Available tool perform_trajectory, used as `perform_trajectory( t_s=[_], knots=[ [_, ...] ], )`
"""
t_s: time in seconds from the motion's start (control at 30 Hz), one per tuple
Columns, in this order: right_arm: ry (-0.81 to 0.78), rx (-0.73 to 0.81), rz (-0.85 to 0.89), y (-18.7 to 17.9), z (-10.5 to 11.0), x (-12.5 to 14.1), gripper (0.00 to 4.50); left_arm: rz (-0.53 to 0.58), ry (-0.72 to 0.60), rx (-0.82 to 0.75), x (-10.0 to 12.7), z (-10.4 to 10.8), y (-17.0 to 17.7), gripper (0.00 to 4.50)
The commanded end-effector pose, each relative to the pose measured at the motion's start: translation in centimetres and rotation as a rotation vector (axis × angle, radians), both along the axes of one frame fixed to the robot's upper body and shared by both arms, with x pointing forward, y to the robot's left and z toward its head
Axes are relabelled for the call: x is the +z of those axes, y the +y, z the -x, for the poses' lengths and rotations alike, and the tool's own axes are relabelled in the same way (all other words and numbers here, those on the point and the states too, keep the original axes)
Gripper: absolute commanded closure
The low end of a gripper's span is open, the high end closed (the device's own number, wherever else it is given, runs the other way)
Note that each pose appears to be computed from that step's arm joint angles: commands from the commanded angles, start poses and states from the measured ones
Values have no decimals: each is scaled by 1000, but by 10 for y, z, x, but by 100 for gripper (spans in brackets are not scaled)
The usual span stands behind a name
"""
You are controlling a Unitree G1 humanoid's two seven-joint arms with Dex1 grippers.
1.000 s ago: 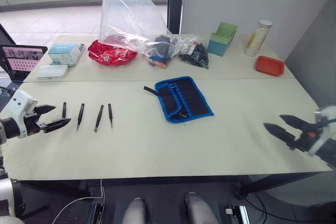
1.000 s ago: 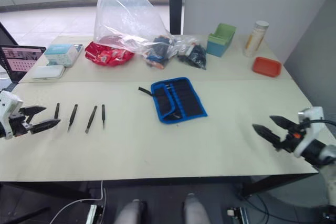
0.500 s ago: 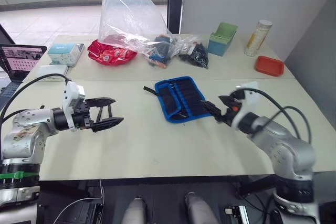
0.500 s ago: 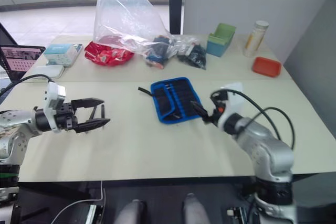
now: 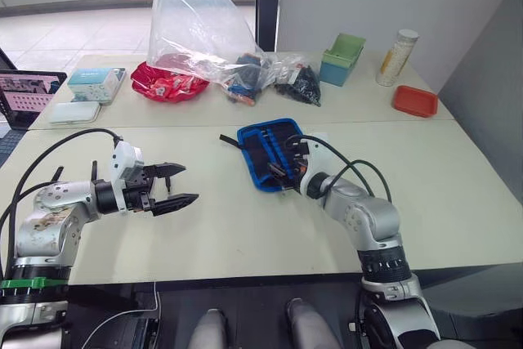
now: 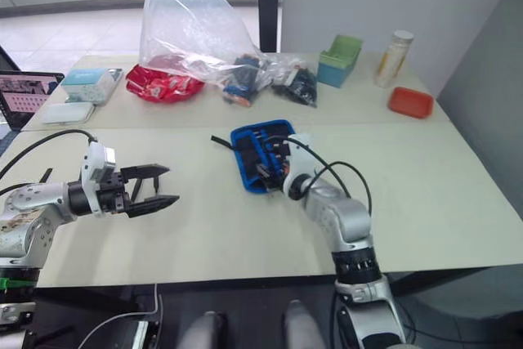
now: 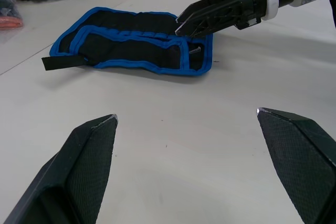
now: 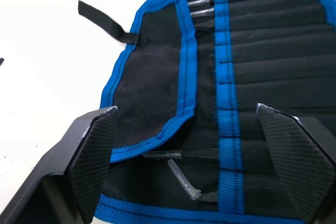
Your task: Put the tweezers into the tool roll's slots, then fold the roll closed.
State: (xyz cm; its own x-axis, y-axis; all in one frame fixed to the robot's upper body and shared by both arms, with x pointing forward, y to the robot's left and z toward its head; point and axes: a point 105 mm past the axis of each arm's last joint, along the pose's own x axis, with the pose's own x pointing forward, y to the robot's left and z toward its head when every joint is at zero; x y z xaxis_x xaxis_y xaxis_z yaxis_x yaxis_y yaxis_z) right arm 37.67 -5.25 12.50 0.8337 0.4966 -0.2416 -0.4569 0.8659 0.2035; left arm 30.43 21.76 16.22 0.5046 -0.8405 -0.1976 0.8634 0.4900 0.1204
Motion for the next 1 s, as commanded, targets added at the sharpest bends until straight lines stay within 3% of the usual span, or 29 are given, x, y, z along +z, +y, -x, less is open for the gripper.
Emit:
perform_trajectory(
  t_s=[0.03, 0.43, 0.77, 0.87, 1.0],
  knots=[
    [-52, 36, -27, 14, -3, 13, 29, -16, -51, -4, 12, -1, 1, 0],
    [-55, 83, -75, 25, -1, 17, 430, -35, -60, 19, 9, -4, 6, 0],
    [-76, 179, -96, 20, 11, 34, 443, -37, -92, -22, 15, -18, -5, 0],
    [-83, 231, -129, 25, 20, 42, 443, -38, -91, -36, 14, -19, -8, 0],
    [-102, 375, -19, 36, 41, 41, 443, -42, -103, -64, 14, -21, -15, 0]
  ],
)
